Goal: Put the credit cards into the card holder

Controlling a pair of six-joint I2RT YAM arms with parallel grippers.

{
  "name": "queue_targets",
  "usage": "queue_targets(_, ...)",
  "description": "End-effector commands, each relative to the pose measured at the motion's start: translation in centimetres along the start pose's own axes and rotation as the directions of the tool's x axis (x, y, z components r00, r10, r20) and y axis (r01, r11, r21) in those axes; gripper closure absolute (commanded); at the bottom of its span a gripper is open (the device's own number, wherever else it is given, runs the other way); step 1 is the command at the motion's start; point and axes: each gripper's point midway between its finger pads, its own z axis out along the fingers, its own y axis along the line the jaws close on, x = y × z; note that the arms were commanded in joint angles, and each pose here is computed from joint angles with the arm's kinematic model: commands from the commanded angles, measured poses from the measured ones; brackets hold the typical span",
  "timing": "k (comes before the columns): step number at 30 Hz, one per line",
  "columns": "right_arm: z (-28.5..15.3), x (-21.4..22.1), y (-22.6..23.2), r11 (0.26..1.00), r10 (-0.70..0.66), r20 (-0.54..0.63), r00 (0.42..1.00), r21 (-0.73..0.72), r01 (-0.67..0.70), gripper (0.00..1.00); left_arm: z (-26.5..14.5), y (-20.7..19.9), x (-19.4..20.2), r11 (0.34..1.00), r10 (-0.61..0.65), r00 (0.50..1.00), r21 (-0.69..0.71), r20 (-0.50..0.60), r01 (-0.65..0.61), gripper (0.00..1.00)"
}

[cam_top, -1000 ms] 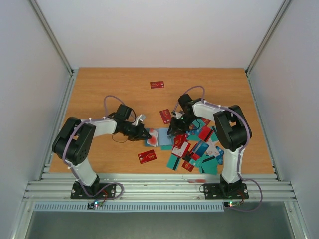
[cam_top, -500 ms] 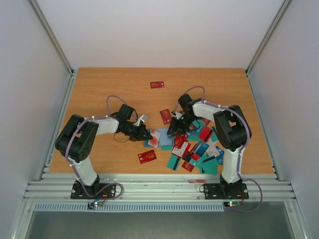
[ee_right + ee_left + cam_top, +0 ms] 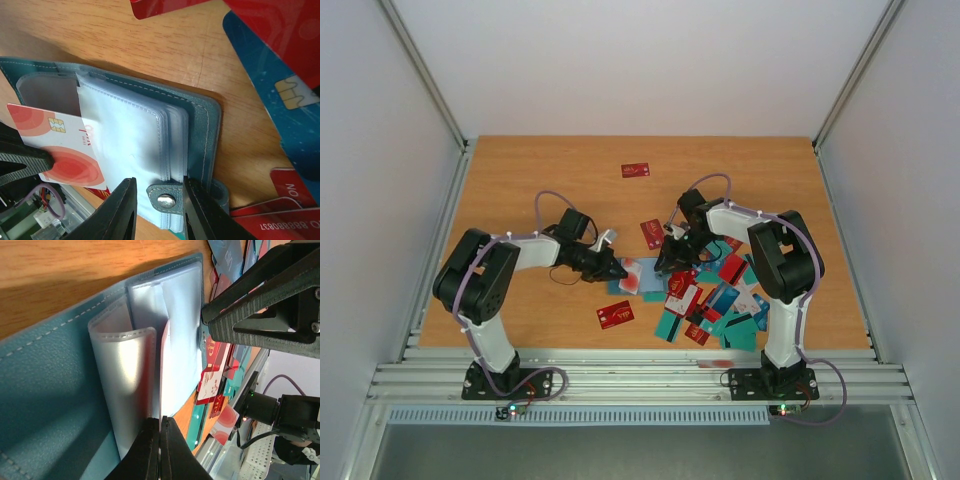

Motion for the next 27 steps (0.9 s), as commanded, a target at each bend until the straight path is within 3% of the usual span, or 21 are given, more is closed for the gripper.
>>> queue_targets(1, 1.0, 0.5, -1.0, 1.000, 0.016, -0.026, 1.000, 0.011, -0.016, 0.73, 0.4, -0.1, -1.4, 1.000, 0.020, 0.999, -0.002, 0.034, -0.020, 1.00)
queue_targets(27, 1.4, 1.4, -0.9, 0.996, 0.082, -0.068, 0.994, -0.015, -0.083, 0.73, 1.4, 0.4, -2.4, 0.999, -0.034, 0.996, 0.013, 0.087, 0.033, 1.00)
